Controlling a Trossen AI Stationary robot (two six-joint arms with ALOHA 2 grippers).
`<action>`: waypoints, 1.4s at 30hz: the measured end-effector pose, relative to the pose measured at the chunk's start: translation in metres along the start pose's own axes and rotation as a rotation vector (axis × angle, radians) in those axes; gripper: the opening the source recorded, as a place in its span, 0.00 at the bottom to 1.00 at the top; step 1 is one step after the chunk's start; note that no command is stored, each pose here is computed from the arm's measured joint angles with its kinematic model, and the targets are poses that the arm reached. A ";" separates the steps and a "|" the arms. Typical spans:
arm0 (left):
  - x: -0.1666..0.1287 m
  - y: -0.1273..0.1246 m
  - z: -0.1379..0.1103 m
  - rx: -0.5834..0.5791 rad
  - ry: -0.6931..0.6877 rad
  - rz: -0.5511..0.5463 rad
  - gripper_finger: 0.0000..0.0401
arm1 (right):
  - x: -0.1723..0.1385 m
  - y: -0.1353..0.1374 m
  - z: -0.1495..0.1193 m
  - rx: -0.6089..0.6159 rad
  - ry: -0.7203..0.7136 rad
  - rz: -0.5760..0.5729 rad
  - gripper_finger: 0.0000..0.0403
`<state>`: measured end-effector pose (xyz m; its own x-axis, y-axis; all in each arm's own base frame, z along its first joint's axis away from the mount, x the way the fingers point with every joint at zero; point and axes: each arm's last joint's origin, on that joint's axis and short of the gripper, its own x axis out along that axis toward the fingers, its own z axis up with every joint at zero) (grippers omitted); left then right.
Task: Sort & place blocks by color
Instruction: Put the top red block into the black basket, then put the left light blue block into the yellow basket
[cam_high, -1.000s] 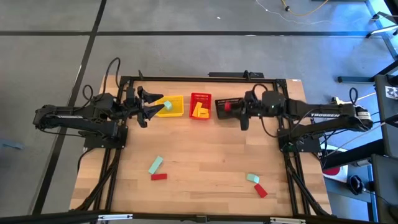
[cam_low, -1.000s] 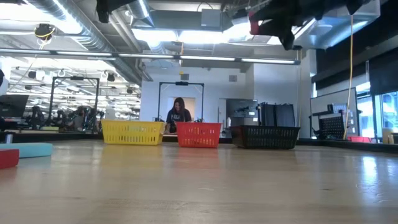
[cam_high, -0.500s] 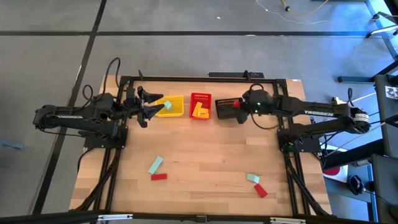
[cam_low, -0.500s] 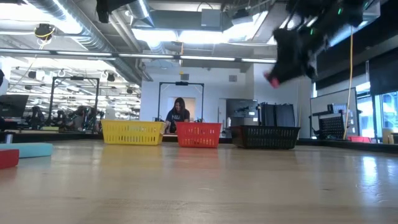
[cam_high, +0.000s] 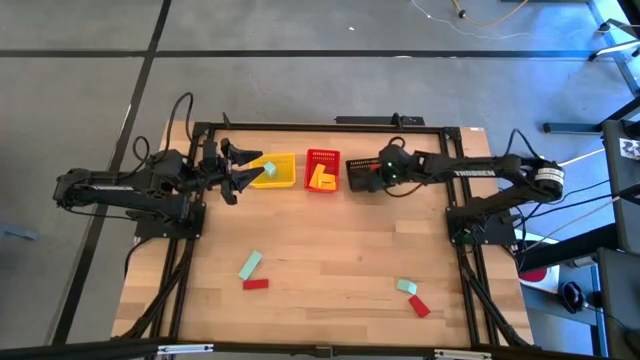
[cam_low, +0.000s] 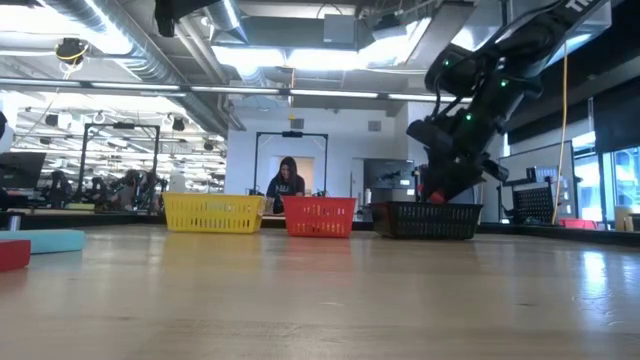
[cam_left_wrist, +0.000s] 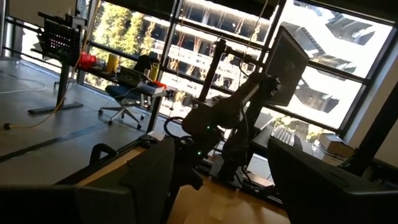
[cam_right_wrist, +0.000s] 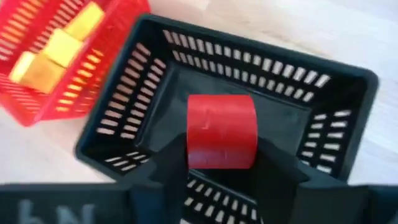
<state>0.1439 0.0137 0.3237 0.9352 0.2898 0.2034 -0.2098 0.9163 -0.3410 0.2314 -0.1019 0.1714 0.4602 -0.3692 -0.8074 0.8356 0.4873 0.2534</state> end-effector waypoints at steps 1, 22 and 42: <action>0.000 0.000 0.000 0.000 0.000 0.000 0.62 | 0.000 0.000 0.000 0.001 -0.002 -0.002 0.46; 0.000 -0.001 0.000 -0.003 0.013 -0.043 0.62 | -0.091 0.042 0.015 -0.167 -0.095 0.666 0.75; 0.000 -0.001 -0.001 -0.080 0.013 -0.028 0.62 | -0.145 0.068 -0.001 -0.222 -0.320 0.886 0.75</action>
<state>0.1442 0.0128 0.3235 0.9440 0.2603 0.2026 -0.1604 0.8989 -0.4077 0.2209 -0.0143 0.3051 0.9833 0.0219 -0.1805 0.0859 0.8189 0.5674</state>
